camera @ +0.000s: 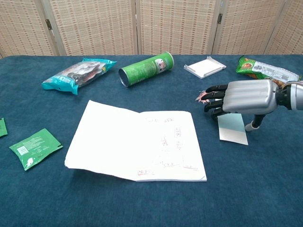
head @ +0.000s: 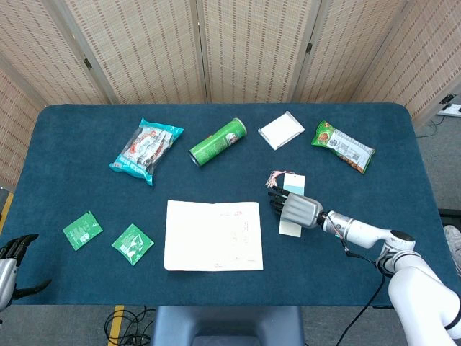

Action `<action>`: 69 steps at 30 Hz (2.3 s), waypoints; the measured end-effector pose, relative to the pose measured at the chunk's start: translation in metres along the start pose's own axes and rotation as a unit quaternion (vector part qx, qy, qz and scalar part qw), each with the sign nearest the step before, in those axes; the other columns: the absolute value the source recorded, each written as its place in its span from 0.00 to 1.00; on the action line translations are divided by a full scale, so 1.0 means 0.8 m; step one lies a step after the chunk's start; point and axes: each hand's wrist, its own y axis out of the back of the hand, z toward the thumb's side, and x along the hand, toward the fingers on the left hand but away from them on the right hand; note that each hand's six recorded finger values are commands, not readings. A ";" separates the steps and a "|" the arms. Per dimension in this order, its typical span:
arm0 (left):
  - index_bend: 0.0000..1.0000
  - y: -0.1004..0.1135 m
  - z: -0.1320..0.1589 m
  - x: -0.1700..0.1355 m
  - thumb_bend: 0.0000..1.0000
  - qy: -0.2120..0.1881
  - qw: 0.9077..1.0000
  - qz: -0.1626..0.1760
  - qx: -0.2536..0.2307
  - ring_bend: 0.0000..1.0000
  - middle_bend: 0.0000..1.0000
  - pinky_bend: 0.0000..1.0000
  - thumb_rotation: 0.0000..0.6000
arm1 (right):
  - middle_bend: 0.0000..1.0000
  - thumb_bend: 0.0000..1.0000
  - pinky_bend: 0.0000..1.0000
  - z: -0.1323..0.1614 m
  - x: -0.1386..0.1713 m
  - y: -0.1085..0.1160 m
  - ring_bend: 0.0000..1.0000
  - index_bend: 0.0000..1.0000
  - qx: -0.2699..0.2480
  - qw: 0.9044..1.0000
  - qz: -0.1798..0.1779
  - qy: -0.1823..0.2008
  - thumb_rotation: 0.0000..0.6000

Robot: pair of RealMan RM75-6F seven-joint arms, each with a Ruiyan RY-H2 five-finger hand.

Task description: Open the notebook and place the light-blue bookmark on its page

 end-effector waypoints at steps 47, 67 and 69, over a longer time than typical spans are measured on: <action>0.16 0.008 -0.005 -0.008 0.15 0.006 1.000 0.003 -0.002 0.15 0.17 0.23 1.00 | 0.18 0.25 0.00 0.120 -0.077 0.144 0.00 0.40 0.004 0.981 -0.171 0.093 1.00; 0.16 0.007 -0.006 -0.009 0.15 0.005 1.000 0.001 -0.005 0.15 0.17 0.23 1.00 | 0.13 0.23 0.00 0.146 -0.082 0.137 0.00 0.22 0.012 0.982 -0.160 0.099 1.00; 0.16 0.007 -0.007 -0.009 0.15 0.006 1.000 0.001 -0.004 0.15 0.17 0.23 1.00 | 0.13 0.23 0.00 0.148 -0.082 0.137 0.00 0.22 0.012 0.982 -0.159 0.101 1.00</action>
